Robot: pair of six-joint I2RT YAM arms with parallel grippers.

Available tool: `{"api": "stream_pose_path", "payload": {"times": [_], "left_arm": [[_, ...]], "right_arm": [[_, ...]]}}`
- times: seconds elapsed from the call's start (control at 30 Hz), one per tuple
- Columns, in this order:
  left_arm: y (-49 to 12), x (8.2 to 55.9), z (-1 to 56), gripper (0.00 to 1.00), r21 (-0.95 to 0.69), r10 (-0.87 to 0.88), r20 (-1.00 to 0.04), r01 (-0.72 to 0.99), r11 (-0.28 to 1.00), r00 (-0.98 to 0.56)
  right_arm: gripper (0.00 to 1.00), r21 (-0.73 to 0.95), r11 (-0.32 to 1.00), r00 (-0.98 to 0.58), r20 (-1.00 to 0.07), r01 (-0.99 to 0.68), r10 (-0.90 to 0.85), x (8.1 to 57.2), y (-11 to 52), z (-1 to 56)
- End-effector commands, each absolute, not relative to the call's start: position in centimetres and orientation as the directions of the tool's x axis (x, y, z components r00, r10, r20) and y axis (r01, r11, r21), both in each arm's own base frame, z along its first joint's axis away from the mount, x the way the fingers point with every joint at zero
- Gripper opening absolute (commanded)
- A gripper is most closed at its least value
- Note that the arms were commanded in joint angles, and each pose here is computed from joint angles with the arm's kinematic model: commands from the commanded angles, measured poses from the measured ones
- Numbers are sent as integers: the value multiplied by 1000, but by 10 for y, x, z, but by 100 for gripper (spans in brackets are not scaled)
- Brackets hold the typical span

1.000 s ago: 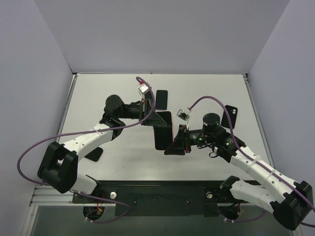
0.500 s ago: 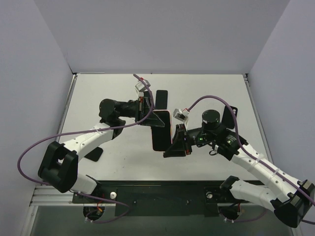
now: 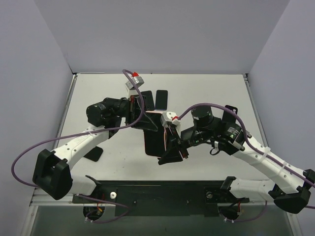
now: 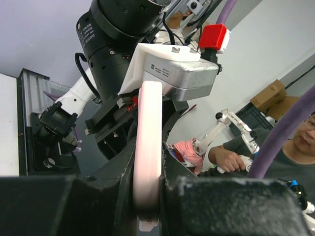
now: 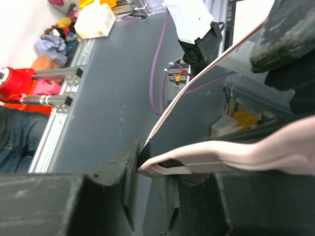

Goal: Take the phone out of the phone case
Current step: Remove the phone case from the phone.

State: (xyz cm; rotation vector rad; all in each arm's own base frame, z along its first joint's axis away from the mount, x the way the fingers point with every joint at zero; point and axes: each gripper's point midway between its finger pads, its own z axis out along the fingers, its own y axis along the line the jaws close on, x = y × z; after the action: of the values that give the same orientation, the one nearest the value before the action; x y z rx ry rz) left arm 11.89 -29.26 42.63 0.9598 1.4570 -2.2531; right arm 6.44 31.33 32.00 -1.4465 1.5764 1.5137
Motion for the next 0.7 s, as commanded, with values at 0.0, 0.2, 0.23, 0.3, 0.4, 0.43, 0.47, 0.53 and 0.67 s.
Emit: {"api": "stream_pose_path", "payload": {"times": [0.0, 0.2, 0.23, 0.3, 0.4, 0.43, 0.47, 0.53, 0.67], "left_arm": [[-273, 52, 467, 0, -554, 96, -762, 567, -609, -641], [-276, 51, 466, 0, -554, 101, -760, 559, -617, -642], [-276, 50, 467, 0, -541, 96, -769, 563, -625, -632], [-276, 46, 467, 0, -535, 105, -774, 556, -636, -625], [-278, 45, 464, 0, -537, 116, -777, 554, -636, -619], [-281, 48, 461, 0, -558, 130, -765, 547, -624, -631], [-283, 52, 460, 0, -555, 119, -767, 558, -617, -631], [-286, 66, 457, 0, -568, 85, -755, 583, -580, -650], [-288, 107, 449, 0, -630, -11, -705, 632, -451, -709]], "right_arm": [[0, 26, 28, -34, -941, -999, -335, 137, 328, 316], [0, -135, 104, 96, -943, -985, -319, 156, 329, 337], [0, -154, 116, 111, -944, -981, -312, 158, 328, 342], [0, -205, 126, 158, -938, -971, -308, 158, 328, 352], [0, -266, 109, 221, -925, -958, -310, 154, 329, 360], [0, -235, 86, 202, -935, -968, -290, 150, 332, 363], [0, -205, 97, 170, -944, -974, -282, 155, 331, 364], [0, -99, 107, 73, -972, -989, -222, 158, 333, 367], [0, 44, 132, -51, -997, -990, -53, 169, 324, 358]]}}
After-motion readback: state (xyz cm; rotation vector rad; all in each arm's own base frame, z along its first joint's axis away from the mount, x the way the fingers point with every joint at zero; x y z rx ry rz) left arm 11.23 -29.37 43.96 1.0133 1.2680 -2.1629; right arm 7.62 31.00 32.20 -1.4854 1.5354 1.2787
